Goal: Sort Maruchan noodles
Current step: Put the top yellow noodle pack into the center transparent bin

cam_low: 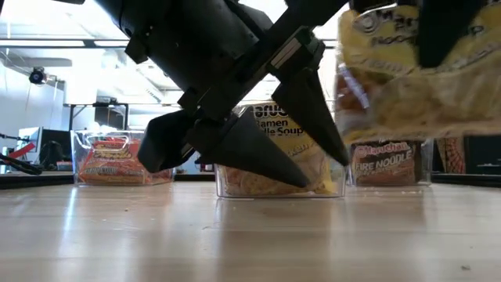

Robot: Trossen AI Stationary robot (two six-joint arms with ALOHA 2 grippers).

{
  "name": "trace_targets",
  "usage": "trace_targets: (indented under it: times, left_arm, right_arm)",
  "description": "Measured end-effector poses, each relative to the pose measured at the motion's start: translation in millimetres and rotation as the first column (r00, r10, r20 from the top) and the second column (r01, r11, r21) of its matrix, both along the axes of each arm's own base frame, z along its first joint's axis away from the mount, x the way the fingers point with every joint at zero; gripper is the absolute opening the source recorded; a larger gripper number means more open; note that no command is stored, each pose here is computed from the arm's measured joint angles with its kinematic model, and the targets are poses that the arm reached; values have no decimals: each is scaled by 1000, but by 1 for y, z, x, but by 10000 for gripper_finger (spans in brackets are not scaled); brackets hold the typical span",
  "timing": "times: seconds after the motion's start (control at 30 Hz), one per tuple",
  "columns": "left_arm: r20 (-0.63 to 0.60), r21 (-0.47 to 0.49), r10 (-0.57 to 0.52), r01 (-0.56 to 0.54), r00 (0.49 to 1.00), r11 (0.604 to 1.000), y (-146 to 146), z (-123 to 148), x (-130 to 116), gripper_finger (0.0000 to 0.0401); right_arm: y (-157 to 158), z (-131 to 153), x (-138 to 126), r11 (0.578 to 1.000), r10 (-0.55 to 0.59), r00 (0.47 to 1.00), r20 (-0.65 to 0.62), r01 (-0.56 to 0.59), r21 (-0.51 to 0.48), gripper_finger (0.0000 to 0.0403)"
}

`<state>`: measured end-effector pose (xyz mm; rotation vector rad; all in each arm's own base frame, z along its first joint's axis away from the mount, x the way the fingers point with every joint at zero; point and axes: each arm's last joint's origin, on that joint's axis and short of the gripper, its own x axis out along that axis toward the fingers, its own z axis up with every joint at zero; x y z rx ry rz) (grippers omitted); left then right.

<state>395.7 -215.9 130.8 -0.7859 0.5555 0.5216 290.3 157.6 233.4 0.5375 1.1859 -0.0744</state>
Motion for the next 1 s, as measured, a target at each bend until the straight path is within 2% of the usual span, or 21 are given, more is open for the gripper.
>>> trace_targets:
  times: [0.23, 0.37, 0.5, 0.6, 0.73, 0.87, 1.0]
  left_arm:
    - [-41, 13, 15, -15, 999, 1000, 3, 2, -5, 152]
    - [-68, 33, 18, -16, 998, 999, 5, 7, -8, 152]
    - [-92, 49, 26, -21, 995, 999, 10, 12, -10, 152]
    - [-117, 66, 32, -24, 993, 998, 14, 14, -12, 152]
    - [-141, 82, 40, -28, 989, 996, 18, 16, -14, 152]
    - [-160, 96, 48, -33, 986, 995, 20, 18, -16, 152]
    - [-167, 89, 76, -61, 983, 994, 22, 22, -19, 152]
  right_arm:
    - [-18, 26, -20, 999, -23, 999, -37, 22, -32, 116]
    - [-30, 48, -24, 997, -43, 997, 62, 46, -65, 113]
    - [-48, 66, -21, 977, -44, 983, 177, 79, -196, 114]
    - [-64, 72, -14, 936, -32, 973, 231, 110, -333, 115]
    - [-86, 73, -1, 886, -38, 964, 263, 154, -437, 115]
    - [-100, 64, 19, 873, -25, 962, 272, 154, -463, 116]
    - [-106, 48, 33, 858, 14, 976, 218, 100, -504, 116]
